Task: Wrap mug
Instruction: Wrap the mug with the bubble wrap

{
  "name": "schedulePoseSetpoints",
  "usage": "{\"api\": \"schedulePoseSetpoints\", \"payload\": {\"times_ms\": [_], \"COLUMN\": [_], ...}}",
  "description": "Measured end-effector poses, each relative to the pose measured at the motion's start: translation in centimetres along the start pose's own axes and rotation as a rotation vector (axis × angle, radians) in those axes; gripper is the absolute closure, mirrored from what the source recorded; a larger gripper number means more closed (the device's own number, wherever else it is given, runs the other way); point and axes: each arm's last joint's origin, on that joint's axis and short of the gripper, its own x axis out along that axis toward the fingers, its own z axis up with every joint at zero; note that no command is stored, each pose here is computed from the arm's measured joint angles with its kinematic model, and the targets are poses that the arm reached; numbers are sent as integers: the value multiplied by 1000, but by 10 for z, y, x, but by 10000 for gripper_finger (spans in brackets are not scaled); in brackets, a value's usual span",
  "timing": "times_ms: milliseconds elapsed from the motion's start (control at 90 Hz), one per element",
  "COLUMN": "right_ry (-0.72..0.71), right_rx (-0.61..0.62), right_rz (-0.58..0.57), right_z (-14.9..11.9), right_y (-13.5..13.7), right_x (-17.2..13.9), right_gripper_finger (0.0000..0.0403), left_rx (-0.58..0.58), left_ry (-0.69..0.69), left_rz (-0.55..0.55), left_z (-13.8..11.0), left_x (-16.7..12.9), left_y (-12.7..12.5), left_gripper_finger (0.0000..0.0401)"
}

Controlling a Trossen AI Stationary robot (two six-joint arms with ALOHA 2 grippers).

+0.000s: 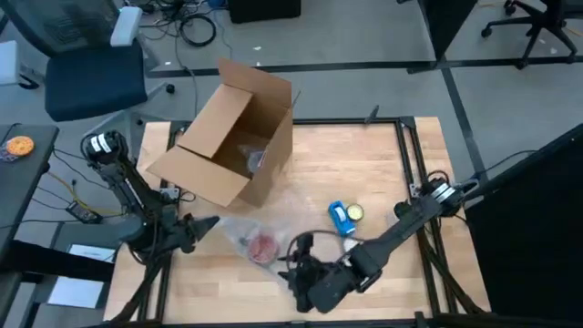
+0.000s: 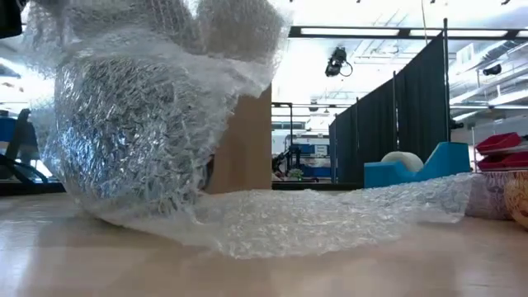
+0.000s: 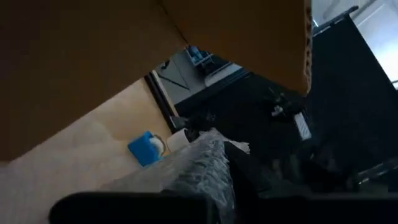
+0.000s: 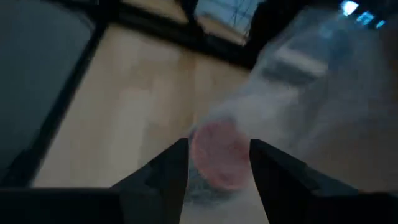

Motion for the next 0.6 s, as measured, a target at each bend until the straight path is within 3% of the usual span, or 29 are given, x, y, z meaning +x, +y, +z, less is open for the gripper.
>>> {"api": "schedulePoseSetpoints", "payload": {"times_ms": [144,244,411,600], "right_ry": [83,105,95,101], "right_rx": [-75,-53,44,85], "right_rz": [-215,-312,-236,-168], "right_z": [-18,-20,-19,-22], "right_y": [-12,-36,-71,-93], "right_x": [45,66,92,107], "right_gripper_finger": [260,261,261,261], "left_rx": [-40,-79,-102,-101], "left_ry": [11,40,64,102], "left_rz": [-9,-30,-41,-92], "left_z": [0,-1,-2,-3], "left_x": [-2,-6,-11,-12], "left_y": [0,-1,-1,-3], "left_gripper_finger": [401,401,401,401]}}
